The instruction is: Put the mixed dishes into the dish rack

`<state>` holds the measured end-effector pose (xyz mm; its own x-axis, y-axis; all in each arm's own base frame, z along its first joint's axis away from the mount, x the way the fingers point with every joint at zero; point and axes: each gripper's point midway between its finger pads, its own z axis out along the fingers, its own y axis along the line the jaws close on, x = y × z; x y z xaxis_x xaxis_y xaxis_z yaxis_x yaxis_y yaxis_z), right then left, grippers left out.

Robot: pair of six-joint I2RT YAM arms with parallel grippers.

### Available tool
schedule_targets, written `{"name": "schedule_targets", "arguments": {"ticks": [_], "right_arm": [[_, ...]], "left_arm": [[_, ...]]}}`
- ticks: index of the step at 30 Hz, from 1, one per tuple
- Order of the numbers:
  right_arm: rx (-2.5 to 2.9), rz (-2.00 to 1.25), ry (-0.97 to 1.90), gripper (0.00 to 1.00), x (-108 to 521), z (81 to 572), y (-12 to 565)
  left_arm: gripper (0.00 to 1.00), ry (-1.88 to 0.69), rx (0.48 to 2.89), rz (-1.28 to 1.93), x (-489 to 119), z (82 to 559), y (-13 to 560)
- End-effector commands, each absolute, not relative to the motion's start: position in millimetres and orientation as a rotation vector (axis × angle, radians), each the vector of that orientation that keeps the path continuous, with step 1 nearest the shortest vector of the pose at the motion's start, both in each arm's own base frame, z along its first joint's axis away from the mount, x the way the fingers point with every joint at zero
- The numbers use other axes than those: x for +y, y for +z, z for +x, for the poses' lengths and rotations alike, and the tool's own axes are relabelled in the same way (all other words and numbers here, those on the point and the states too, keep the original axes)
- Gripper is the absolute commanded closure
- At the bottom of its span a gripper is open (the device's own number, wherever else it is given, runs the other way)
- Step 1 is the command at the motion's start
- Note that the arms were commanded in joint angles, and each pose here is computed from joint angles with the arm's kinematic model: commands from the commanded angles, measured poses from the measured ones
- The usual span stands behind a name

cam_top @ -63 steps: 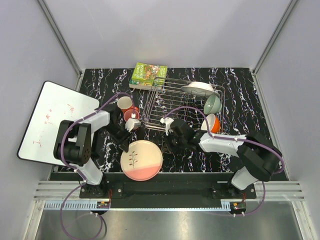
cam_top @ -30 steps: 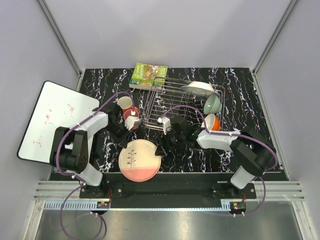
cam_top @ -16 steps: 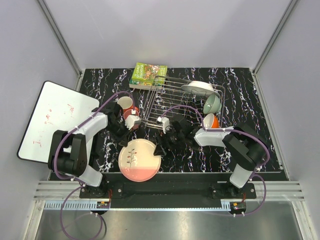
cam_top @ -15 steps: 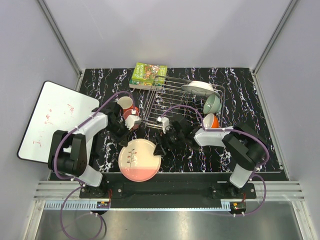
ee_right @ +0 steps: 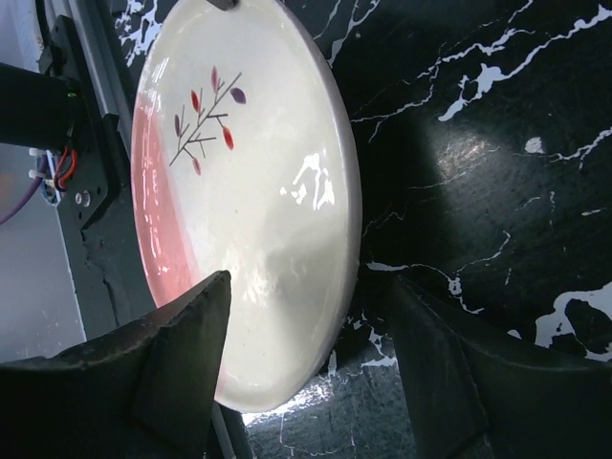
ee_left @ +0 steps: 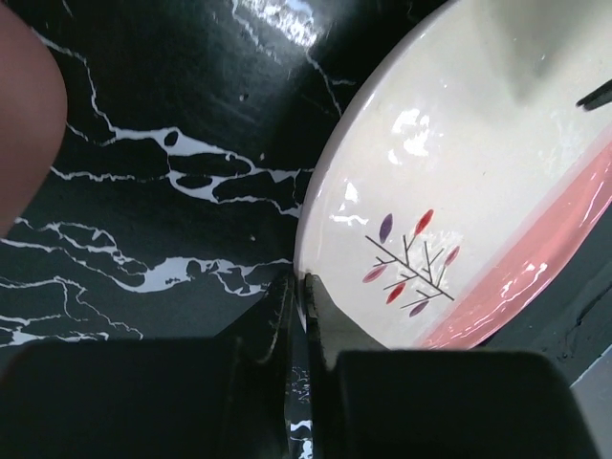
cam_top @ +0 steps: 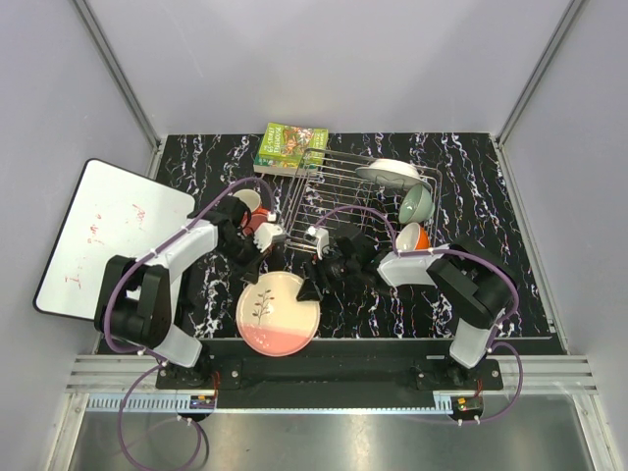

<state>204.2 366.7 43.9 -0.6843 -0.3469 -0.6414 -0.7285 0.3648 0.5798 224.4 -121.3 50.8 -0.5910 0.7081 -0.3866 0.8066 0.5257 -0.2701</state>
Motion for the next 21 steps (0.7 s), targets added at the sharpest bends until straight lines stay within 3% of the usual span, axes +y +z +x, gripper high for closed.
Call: {"name": "schedule_targets", "arguments": {"ticks": [1,10,14,21], "right_arm": [[2.098,-0.945,1.325,0.29,380.2,214.4,67.0],[2.070,-0.972,1.388,0.38,382.9,207.8,70.2],[2.061,-0.993,1.418,0.52,385.0,204.2,71.8],[2.055,-1.022,1.480,0.55,388.5,201.1,72.6]], "left_arm": [[1.00,-0.625,2.421,1.288,-139.7,239.9,78.9],[1.00,-0.599,2.397,1.309,-147.3,243.7,85.6],[1.00,-0.581,2.385,1.311,-149.1,245.2,90.7],[1.00,-0.565,2.361,1.329,-154.4,244.8,96.1]]}}
